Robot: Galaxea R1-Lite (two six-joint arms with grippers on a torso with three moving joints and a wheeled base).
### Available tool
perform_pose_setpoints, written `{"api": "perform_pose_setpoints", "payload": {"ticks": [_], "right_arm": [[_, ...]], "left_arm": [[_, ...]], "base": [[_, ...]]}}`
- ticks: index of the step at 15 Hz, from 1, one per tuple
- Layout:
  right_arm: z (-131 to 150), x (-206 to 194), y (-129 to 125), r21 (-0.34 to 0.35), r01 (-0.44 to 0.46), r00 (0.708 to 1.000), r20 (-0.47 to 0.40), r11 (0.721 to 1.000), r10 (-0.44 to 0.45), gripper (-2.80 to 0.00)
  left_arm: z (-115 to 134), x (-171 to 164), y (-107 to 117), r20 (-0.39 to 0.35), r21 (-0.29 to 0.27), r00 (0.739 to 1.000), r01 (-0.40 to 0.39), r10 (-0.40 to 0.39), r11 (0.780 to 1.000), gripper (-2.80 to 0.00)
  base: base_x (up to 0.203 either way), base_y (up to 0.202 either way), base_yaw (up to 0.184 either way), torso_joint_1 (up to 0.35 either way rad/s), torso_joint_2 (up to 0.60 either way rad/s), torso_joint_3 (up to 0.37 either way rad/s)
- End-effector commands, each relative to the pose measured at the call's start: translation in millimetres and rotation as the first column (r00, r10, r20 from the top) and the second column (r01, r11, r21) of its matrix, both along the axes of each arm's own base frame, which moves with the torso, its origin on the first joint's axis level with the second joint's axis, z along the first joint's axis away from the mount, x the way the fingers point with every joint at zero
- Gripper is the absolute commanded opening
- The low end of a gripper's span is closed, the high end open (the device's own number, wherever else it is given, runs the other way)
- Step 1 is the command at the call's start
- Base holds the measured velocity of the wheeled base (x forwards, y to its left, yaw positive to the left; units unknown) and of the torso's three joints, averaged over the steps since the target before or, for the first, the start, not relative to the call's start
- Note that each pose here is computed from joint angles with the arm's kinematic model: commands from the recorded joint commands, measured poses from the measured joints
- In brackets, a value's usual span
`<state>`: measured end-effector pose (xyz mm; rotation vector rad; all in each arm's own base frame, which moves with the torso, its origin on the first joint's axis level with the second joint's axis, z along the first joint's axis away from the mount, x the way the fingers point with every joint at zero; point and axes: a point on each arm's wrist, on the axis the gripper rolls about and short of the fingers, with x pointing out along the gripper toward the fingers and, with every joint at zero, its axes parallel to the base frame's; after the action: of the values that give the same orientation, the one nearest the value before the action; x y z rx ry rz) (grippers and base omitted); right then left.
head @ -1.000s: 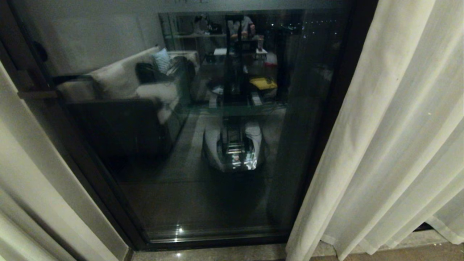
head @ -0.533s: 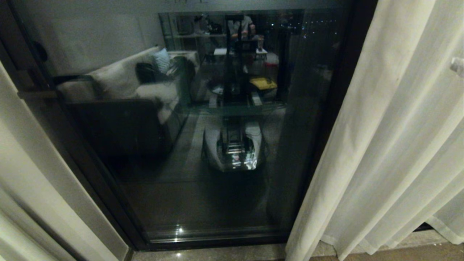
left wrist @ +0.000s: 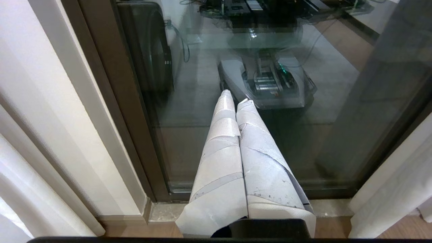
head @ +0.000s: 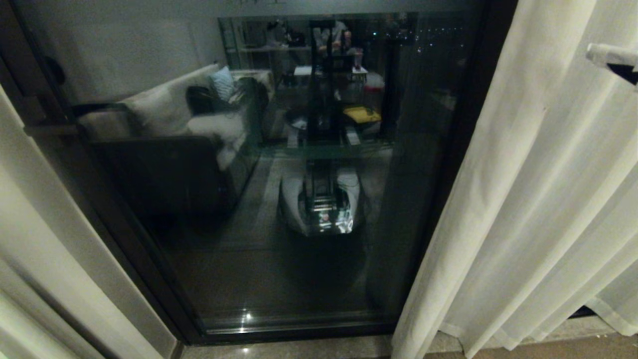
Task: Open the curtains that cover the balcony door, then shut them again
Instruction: Pull the inner curtains open on both sides
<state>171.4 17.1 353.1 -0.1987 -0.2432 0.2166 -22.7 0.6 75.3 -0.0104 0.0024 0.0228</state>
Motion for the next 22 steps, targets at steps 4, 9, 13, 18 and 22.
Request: {"api": "perform_pose_setpoints", "payload": {"ticks": [4, 9, 13, 18, 22], "right_arm": [[20, 36, 4, 0.031, -0.016, 1.000, 0.024, 0.999, 0.016, 0.00], [13, 66, 8, 0.110, -0.042, 0.999, 0.013, 0.993, 0.041, 0.00], [9, 84, 11, 0.140, -0.059, 0.998, 0.020, 0.988, 0.056, 0.00], [13, 100, 18, 0.139, -0.078, 0.997, 0.041, 0.987, 0.073, 0.00], [10, 108, 19, 0.134, -0.076, 0.996, 0.050, 0.988, 0.070, 0.00]], "left_arm": [[0, 0, 0, 0.001, 0.000, 1.000, 0.000, 0.000, 1.000, -2.80], [0, 0, 0, 0.001, 0.000, 1.000, 0.000, 0.000, 1.000, -2.80], [0, 0, 0, 0.001, 0.000, 1.000, 0.000, 0.000, 1.000, -2.80], [0, 0, 0, 0.001, 0.000, 1.000, 0.000, 0.000, 1.000, -2.80], [0, 0, 0, 0.001, 0.000, 1.000, 0.000, 0.000, 1.000, -2.80]], "base": [[0.000, 0.000, 0.000, 0.000, 0.00, 0.000], [0.000, 0.000, 0.000, 0.000, 0.00, 0.000], [0.000, 0.000, 0.000, 0.000, 0.00, 0.000], [0.000, 0.000, 0.000, 0.000, 0.00, 0.000], [0.000, 0.000, 0.000, 0.000, 0.00, 0.000]]}}
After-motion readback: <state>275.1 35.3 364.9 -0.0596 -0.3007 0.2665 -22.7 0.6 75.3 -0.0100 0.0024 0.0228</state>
